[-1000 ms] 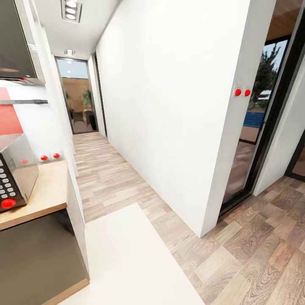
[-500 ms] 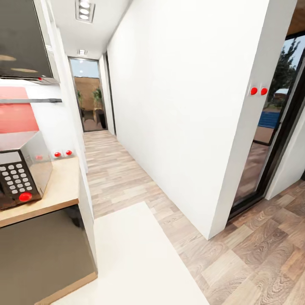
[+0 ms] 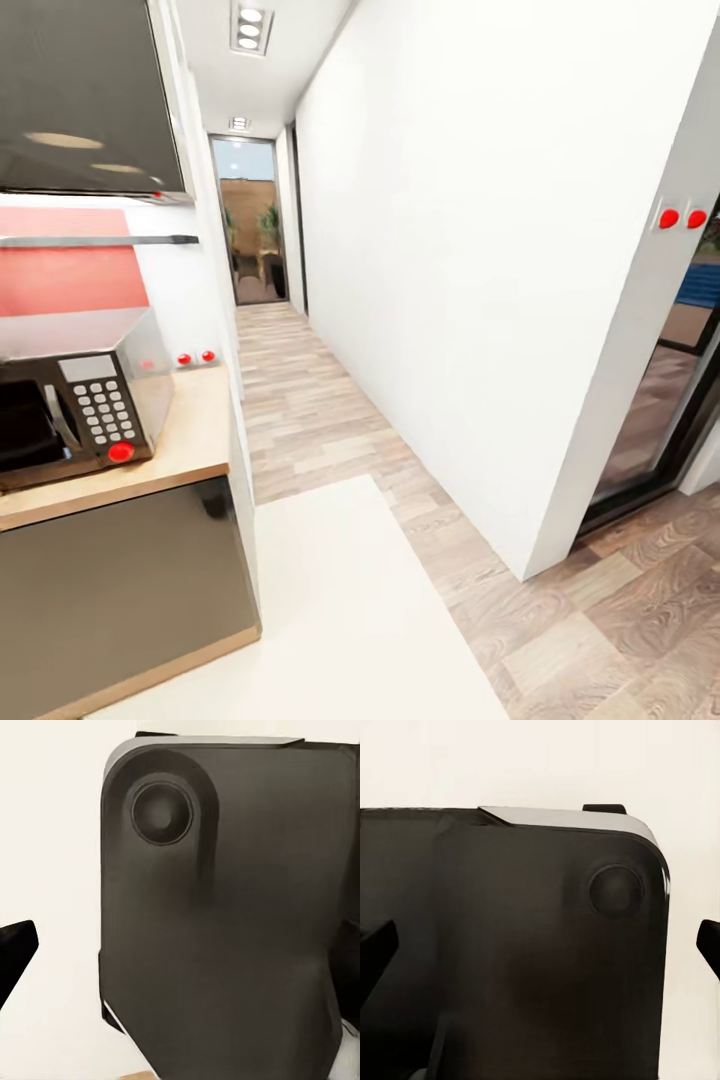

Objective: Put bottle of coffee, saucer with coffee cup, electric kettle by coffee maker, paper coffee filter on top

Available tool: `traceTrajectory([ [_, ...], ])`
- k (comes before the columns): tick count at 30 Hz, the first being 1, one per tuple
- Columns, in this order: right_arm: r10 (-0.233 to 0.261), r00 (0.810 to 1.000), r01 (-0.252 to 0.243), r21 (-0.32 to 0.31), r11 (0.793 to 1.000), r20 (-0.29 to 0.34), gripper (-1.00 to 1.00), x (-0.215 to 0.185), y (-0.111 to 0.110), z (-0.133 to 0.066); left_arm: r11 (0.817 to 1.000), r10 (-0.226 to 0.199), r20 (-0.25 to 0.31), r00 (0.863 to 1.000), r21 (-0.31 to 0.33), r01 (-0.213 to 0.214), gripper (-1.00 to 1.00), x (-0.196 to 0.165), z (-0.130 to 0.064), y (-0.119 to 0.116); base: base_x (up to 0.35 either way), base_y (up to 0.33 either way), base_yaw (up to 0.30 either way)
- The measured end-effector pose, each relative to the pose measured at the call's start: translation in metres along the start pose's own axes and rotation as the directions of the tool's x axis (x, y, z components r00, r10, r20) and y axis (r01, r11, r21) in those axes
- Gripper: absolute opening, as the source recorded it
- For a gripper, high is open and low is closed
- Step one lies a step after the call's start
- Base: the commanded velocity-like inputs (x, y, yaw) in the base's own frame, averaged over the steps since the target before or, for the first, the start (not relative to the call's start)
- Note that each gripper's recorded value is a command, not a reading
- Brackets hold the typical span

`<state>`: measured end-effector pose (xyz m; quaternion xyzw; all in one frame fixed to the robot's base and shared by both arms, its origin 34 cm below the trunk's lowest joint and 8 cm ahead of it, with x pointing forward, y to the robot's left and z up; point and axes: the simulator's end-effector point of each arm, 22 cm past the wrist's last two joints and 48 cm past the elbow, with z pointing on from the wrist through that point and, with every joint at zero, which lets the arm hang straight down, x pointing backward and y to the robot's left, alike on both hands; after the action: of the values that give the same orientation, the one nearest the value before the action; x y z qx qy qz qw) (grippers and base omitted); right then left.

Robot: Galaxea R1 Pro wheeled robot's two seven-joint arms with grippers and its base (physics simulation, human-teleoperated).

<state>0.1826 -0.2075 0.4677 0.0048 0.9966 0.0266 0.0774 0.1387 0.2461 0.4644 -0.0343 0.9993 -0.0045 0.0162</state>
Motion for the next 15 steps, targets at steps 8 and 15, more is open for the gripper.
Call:
traceTrajectory([
  [8, 0.0, 1.0, 0.0, 0.0, 1.0, -0.007, 1.0, 0.001, 0.001, -0.013, 1.0, -0.007, -0.004, 1.0, -0.001, 0.007, 1.0, 0.002, -0.013, 0.0, 0.0, 0.0, 0.235],
  [15, 0.001, 1.0, -0.001, 0.0, 1.0, -0.014, 1.0, 0.002, 0.001, -0.023, 1.0, -0.008, -0.009, 1.0, -0.002, 0.008, 1.0, 0.004, -0.024, 0.0, 0.0, 0.0, 0.235],
])
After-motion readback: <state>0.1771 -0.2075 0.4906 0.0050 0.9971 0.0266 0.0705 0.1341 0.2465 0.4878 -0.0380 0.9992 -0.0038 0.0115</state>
